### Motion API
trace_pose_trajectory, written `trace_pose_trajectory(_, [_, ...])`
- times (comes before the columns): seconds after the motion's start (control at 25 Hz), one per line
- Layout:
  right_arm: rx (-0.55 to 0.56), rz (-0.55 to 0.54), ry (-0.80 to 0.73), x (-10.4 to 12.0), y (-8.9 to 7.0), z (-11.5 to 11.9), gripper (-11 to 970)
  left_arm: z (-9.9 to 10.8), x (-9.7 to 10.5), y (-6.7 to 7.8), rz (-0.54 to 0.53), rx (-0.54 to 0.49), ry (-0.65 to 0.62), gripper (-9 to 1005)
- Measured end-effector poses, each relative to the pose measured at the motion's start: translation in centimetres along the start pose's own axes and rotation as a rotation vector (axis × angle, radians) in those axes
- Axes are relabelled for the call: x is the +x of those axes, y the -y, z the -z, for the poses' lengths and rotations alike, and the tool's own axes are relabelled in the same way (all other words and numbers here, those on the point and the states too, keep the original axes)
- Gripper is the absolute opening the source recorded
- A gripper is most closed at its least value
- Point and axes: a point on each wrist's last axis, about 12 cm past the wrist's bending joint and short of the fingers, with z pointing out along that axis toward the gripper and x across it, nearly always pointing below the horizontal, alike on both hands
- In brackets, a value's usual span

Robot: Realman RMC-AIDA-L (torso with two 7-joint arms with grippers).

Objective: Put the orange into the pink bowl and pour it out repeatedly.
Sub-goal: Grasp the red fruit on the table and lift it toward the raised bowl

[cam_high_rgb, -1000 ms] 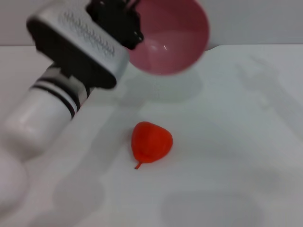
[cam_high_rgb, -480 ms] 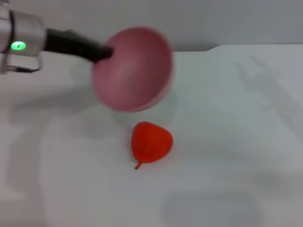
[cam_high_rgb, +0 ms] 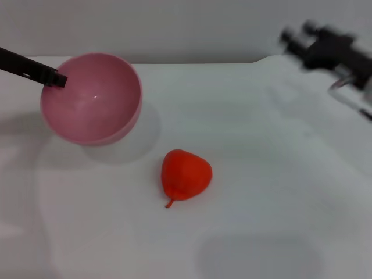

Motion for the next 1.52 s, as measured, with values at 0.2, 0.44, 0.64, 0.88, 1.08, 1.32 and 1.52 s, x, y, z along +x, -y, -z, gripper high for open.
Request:
trace_pose_trajectory(0.2, [-0.164,0.093,-0.31,1.0,-3.1,-3.0,525,-0.2,0.0,0.1,-0.002,0.0,-0.006,41])
trace_pose_trajectory(0.44, [-0.39,0.236,-0.642,0.3,-6.7,-5.4,525,-0.6,0.3,0.1,0.002,-0.003,-0.016,41])
trace_pose_trajectory(0.64, [-0.519,0.318,-0.659,-2.0,-9.0,-5.5,525,-1.0,1.0,0.0,0.014,0.004,-0.028,42])
trace_pose_trajectory(0.88, [-0.604,0.393,-0.636,-3.9,-10.8,-5.2,525,-1.3,1.7,0.1,0.026,0.01,-0.036,42])
trace_pose_trajectory(1.08, [-0.661,0.433,-0.714,-2.5,-12.2,-5.9,525,-1.5,1.9,0.4,0.029,0.021,-0.041,42])
trace_pose_trajectory(1.32, [-0.638,0.44,-0.748,-1.3,-12.3,-6.9,525,-1.7,1.9,0.7,0.024,0.029,-0.041,42])
trace_pose_trajectory(1.52, [-0.601,0.45,-0.722,-1.1,-12.2,-7.5,525,-1.8,1.8,0.9,0.016,0.033,-0.044,42])
